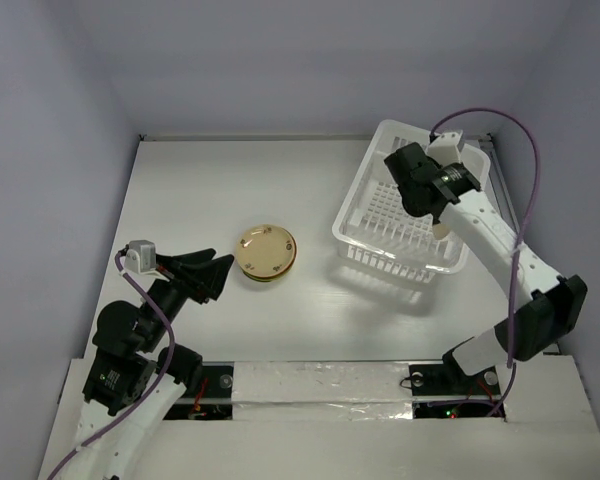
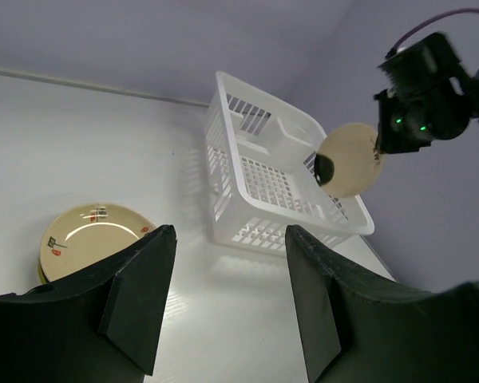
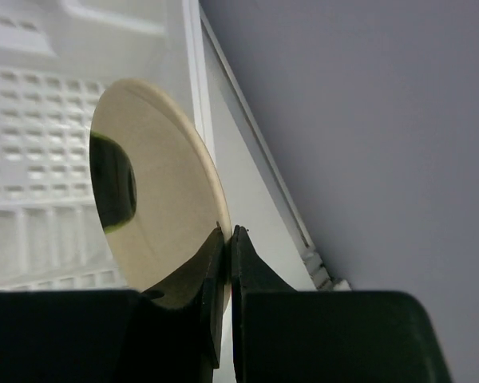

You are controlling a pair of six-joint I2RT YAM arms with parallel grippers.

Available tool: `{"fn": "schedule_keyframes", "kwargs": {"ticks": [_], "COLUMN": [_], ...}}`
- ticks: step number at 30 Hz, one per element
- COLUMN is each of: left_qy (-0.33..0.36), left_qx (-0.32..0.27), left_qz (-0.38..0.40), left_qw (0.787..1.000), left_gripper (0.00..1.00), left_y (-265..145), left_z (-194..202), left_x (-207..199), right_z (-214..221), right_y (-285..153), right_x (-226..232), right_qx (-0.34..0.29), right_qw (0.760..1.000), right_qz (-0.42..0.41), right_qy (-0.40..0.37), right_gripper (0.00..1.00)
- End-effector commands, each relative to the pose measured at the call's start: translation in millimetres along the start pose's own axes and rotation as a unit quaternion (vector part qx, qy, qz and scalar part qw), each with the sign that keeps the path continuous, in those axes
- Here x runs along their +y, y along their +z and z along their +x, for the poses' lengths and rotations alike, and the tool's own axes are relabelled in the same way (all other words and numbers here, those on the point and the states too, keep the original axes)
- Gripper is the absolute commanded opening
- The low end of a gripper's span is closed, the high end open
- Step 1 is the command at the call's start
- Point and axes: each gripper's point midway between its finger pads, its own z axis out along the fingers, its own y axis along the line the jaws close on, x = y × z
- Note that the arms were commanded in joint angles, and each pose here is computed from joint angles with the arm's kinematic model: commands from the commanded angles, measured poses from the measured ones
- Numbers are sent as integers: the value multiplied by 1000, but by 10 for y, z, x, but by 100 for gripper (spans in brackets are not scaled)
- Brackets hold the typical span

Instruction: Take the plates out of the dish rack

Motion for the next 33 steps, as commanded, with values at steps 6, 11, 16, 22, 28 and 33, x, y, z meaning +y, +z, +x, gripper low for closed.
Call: {"fn": "schedule_keyframes", "kwargs": {"ticks": [6,11,16,22,28,33], "left_qy": [5,6,7,7,8,8], "left_qx": [-2,2,7,10,18,20], "left_qz": [8,-6,-19,-40,-48,-57], "left_qw": [1000,1000,1000,999,999,998], "left_gripper": [54,54,53,53,53,53], "left_y": [60,99,142,195,236,264], "left_z": [-33,-17,-2,11,39,43], "left_x": [-36,28,88,192,247,295], "right_z": [-806,-858,-853,-672,-357,-226], "right_y": [-1089,-1849,-2372,-2721,-2688,-2615], "right_x": [188,1029,1890,2798,3345,3479], "right_qx": [-122,-127,-107,-68,-33,-21], "right_qw": [932,815,749,717,728,730], "right_qz": [-293,-533,-630,-680,-675,-673], "right_qy": [173,190,173,138,113,117], "right_gripper": [0,0,0,0,0,2]}}
